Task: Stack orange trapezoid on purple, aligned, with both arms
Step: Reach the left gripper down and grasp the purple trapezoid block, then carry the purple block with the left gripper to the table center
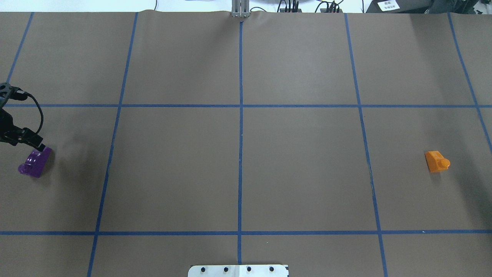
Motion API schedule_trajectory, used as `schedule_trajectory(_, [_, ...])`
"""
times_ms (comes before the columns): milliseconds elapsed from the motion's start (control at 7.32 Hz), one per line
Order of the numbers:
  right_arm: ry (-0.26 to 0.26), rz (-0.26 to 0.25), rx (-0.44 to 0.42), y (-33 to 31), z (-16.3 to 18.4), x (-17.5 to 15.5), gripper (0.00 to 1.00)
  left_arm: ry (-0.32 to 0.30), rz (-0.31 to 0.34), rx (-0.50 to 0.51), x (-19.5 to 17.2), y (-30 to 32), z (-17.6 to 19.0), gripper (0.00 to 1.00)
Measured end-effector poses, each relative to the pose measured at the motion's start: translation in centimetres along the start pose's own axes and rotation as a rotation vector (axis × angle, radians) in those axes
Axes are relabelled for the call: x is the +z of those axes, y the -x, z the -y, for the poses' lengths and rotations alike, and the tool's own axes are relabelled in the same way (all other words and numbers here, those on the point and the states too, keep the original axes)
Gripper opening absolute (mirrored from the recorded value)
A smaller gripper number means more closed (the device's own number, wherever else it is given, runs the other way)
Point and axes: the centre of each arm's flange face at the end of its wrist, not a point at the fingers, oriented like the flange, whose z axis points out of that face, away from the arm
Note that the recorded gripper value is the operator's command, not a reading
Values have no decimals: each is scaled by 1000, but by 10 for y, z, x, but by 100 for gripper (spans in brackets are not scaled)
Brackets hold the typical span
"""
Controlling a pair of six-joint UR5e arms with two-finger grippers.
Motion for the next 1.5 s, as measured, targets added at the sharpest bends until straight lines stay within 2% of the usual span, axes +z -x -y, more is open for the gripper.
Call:
schedule_trajectory(137, [5, 1, -3, 1, 0, 2, 100, 14, 2, 10, 7, -7, -6, 100])
schedule_trajectory(273, [8, 1, -5, 3, 0, 4, 100, 26, 2, 18, 13, -15, -12, 92])
schedule_trajectory(410, [14, 3, -9, 4, 0, 7, 100, 33, 2, 21, 14, -20, -23, 38])
schedule_trajectory(547, [19, 6, -13, 6, 0, 9, 100, 35, 1, 24, 10, -23, -38, 7])
schedule_trajectory(683, [23, 8, -15, 8, 0, 11, 100, 39, 3, 18, 7, -21, -51, 0])
schedule_trajectory(957, [29, 9, -20, 10, 1, 13, 100, 43, 12, -51, 7, -23, -60, 0])
schedule_trajectory(1230, [30, 9, -24, 12, 2, 14, 100, 9, 4, -128, -10, -53, -55, 0])
schedule_trajectory(1367, [30, 8, -25, 13, 3, 14, 100, -19, -17, -133, -31, -84, -43, 0])
schedule_trajectory(1504, [27, 9, -28, 14, 4, 13, 100, -48, -41, -148, -57, -129, -14, 0])
